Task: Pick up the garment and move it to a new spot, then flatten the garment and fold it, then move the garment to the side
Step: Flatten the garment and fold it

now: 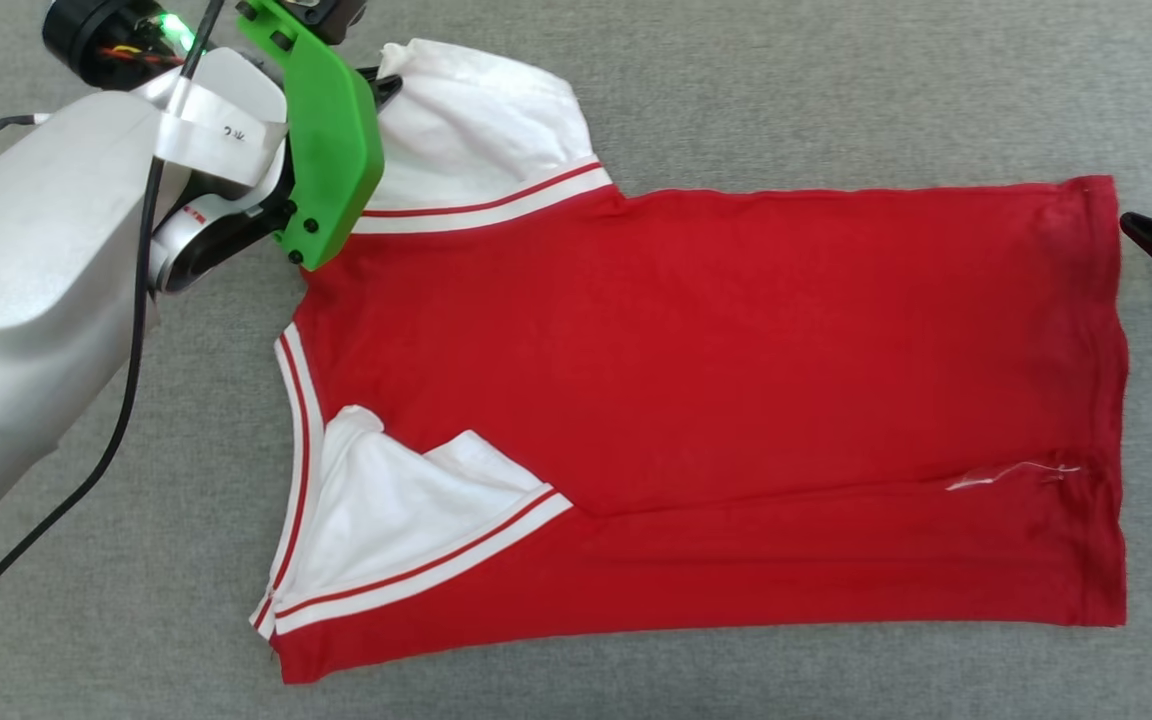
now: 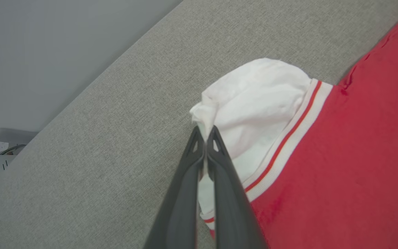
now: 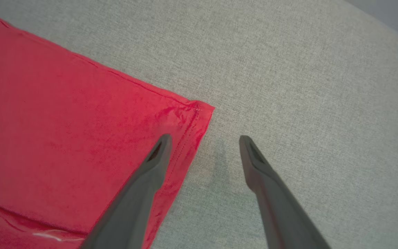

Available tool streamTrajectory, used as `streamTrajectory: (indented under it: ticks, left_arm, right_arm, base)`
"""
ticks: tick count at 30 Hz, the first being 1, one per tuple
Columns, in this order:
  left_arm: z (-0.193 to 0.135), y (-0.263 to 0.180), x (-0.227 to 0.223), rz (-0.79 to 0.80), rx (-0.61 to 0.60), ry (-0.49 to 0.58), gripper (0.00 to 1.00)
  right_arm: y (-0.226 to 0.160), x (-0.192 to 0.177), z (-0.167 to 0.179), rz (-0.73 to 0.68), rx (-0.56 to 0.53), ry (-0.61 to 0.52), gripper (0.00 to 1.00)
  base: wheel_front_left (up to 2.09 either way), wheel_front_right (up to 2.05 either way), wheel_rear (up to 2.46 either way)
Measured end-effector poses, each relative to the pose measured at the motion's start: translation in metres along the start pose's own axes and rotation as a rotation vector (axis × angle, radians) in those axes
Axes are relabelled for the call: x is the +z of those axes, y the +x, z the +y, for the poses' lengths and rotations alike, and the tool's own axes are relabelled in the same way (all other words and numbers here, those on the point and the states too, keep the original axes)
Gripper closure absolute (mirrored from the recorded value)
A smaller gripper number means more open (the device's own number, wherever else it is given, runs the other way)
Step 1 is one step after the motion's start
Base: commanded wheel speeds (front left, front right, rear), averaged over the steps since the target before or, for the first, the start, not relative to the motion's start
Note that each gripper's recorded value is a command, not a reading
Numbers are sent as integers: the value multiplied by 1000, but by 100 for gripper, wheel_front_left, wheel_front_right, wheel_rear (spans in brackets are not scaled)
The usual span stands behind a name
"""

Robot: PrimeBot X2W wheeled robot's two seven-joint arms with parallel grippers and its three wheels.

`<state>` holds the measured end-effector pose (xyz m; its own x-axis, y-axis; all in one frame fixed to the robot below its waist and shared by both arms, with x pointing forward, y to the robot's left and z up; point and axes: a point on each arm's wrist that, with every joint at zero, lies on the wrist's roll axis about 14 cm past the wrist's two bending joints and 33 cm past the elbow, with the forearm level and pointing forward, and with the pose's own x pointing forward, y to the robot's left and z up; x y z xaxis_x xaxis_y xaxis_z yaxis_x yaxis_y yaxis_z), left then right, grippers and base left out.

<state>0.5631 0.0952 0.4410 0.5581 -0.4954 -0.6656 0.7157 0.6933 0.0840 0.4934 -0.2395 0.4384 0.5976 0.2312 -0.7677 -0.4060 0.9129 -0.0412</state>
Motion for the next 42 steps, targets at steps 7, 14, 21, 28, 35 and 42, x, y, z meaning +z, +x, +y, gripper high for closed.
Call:
streamTrajectory:
  ticks: [7, 14, 21, 28, 35, 42]
  left_arm:
    - [2, 5, -1, -18, -3, 4, 100]
    - [5, 12, -10, -17, -8, -2, 100]
    - [7, 8, -9, -32, 5, 5, 100]
    - [5, -11, -4, -76, 31, 40, 100]
    - [-17, -38, -12, -109, 32, 67, 100]
    - [-49, -69, -30, -124, 21, 59, 100]
  right_arm:
    - [41, -17, 2, 145, 14, 21, 0]
    - [73, -44, 11, 246, 39, 24, 0]
    - [73, -43, 16, 215, 55, 9, 100]
    - [59, -18, 23, 29, 52, 16, 100]
    - [32, -8, 32, -141, 44, 12, 100]
    - [-1, -14, 38, -233, 33, 12, 100]
  base:
    - [0, 0, 0]
    - [0, 0, 0]
    - [0, 0, 0]
    - [0, 0, 0]
    - [0, 0, 0]
    - [0, 0, 0]
